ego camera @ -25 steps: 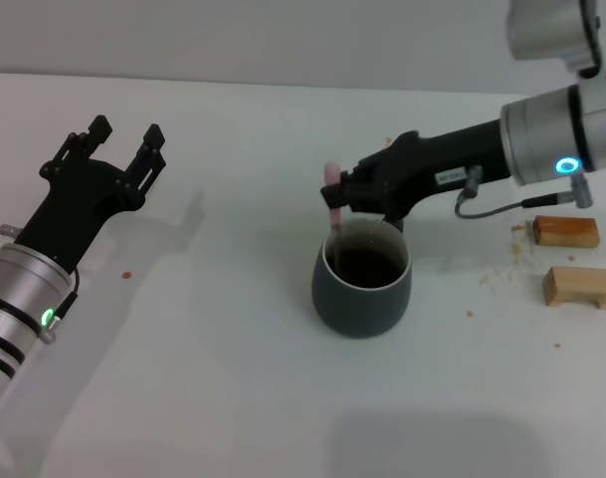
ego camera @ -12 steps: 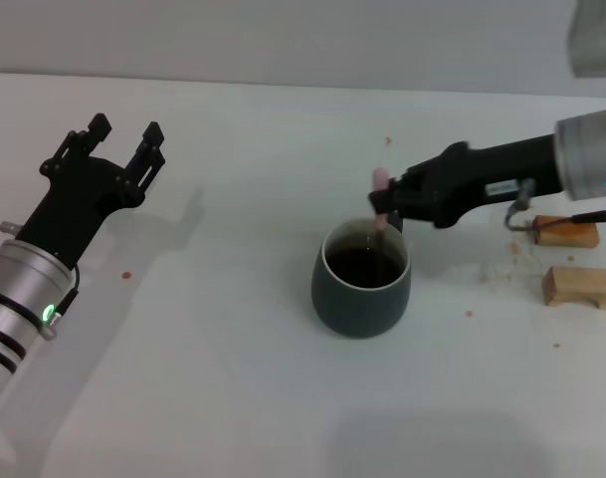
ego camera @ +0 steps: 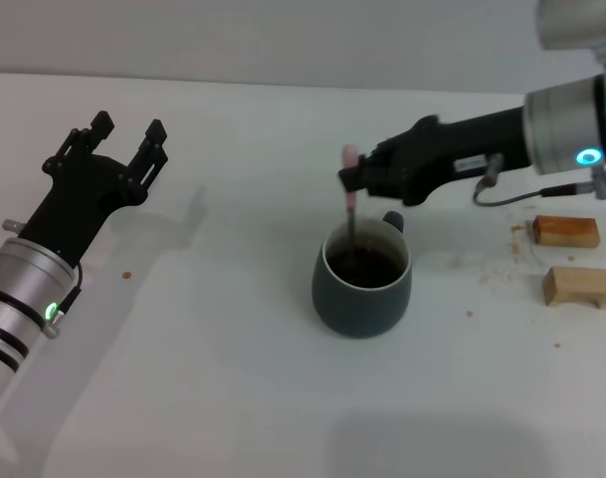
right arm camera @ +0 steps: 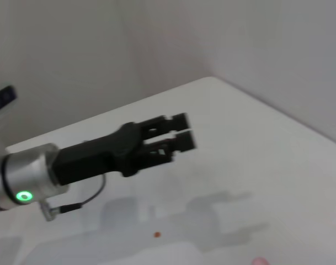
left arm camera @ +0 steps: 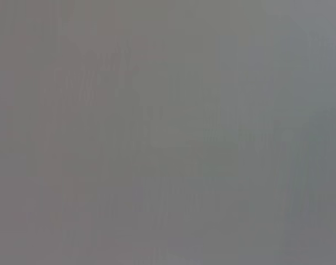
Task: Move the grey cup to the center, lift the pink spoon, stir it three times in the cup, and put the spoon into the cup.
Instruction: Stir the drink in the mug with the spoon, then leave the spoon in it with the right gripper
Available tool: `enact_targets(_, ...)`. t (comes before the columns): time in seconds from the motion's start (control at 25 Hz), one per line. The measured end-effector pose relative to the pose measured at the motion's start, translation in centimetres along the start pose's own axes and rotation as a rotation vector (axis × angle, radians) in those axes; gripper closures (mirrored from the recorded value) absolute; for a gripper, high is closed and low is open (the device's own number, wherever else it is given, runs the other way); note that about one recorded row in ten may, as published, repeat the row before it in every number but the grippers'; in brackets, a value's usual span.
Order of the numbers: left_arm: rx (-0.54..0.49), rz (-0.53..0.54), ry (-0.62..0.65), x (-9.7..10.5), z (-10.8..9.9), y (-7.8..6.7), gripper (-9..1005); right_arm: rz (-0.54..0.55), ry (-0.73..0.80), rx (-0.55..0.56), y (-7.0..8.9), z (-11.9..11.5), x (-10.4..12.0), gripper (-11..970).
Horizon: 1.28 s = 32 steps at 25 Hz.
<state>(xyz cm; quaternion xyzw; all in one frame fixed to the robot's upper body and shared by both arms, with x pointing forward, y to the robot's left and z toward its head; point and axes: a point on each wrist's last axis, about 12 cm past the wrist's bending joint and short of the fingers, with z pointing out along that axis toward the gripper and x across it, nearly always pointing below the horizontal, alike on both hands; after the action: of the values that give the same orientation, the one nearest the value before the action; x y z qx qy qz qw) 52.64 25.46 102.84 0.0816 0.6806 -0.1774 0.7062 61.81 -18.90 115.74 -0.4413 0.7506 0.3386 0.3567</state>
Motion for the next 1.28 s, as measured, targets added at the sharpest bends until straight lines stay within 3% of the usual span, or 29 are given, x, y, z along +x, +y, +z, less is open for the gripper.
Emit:
enact_targets(0.2,-0.001,-0.002,-0.002,0.0,-0.1,0.1,313,-0.023,0.031,-0.049,0.9,0.9,-0.1,883)
enact_targets(0.36,0.003,0.0,-0.005,-0.1,0.1,0.1,313,-0.001,0.031,-0.069,1.2,0.3,0.8,883)
enact_targets(0.72,0.01,0.003,-0.008,-0.3,0.5,-0.1,313,0.059,-0.034,0.059,-0.7,-1.6,1.8,883)
enact_targets(1.08,0.006,0.0,-0.007,-0.1,0.1,0.0,313,-0.016,-0.02,-0.006,-0.2,1.6,-0.5,883)
enact_targets(1.28,0.003,-0.004,0.0,0.0,-0.1,0.0,313,-0.044,0.024,-0.067,0.8,2.6,-0.4,883)
